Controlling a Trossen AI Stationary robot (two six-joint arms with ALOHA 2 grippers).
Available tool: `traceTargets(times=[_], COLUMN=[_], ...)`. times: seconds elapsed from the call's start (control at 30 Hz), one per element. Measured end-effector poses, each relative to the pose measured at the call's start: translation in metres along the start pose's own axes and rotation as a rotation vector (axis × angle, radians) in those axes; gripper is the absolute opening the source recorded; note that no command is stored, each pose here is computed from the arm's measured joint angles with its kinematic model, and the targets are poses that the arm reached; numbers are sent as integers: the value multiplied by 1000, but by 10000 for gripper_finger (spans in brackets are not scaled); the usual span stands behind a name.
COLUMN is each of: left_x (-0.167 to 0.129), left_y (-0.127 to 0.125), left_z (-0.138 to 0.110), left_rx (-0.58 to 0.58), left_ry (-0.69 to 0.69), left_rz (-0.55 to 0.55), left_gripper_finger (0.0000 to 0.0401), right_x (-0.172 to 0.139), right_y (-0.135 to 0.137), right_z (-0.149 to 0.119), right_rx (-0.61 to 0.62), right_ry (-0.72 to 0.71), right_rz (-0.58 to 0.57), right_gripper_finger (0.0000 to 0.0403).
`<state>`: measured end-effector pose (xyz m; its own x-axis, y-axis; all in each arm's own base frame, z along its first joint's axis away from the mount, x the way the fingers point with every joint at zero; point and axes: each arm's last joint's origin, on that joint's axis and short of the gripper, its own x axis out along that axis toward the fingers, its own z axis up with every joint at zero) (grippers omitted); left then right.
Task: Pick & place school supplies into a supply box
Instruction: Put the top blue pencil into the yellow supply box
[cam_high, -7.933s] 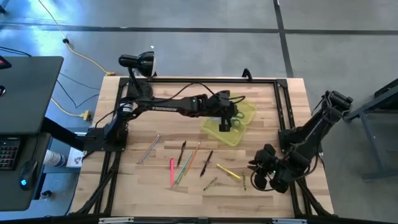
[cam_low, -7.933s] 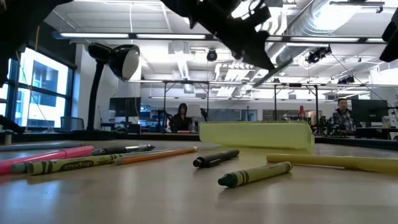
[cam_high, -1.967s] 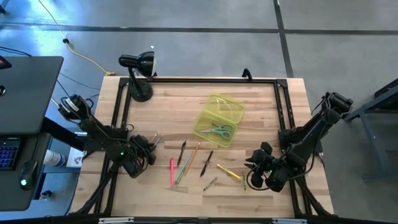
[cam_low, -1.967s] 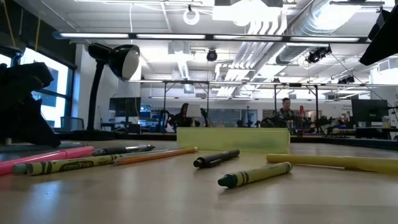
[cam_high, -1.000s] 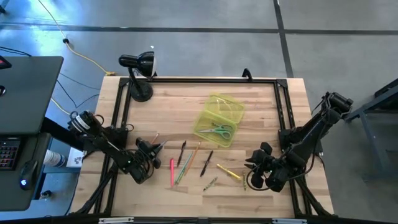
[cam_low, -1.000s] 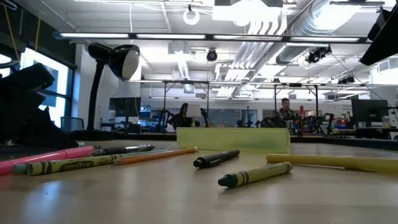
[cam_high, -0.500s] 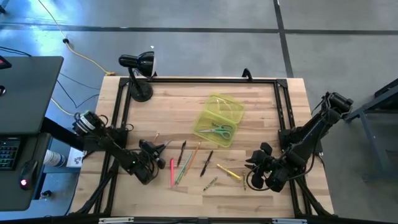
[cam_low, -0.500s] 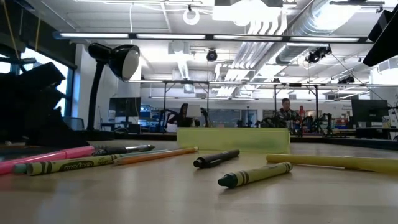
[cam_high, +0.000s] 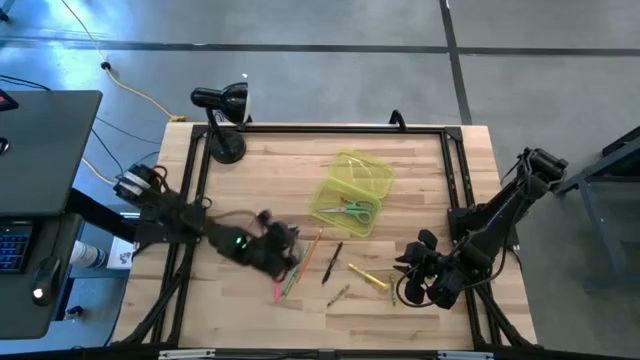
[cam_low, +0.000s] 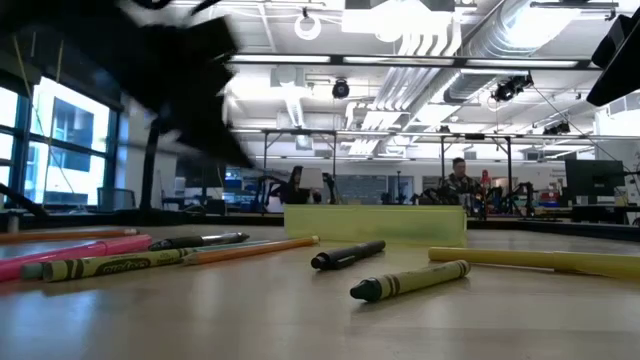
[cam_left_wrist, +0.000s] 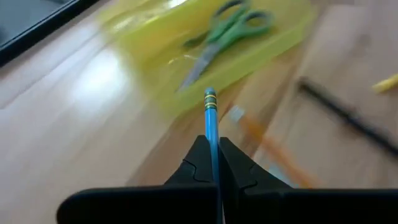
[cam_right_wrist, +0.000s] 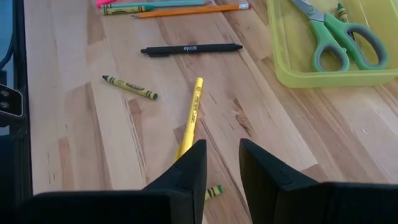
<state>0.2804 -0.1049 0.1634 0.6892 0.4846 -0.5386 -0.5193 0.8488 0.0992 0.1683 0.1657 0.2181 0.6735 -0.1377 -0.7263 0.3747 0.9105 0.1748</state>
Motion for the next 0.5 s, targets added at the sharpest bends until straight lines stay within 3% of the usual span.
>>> traceTargets(times=[0.23, 0.4, 0.5], left_x=[40, 82, 111], left_y=[19, 38, 43], left_z=[88, 119, 124], left_rx=[200, 317, 333], left_ry=[23, 34, 60], left_rz=[-228, -407, -446], left_gripper_finger=[25, 25, 25], right_x=[0, 0, 0], right_y=[0, 0, 0], right_z=[0, 0, 0], right_rx=[0, 4, 0], right_ry=[7, 16, 16], right_rz=[4, 8, 9], right_gripper_finger=[73, 73, 73])
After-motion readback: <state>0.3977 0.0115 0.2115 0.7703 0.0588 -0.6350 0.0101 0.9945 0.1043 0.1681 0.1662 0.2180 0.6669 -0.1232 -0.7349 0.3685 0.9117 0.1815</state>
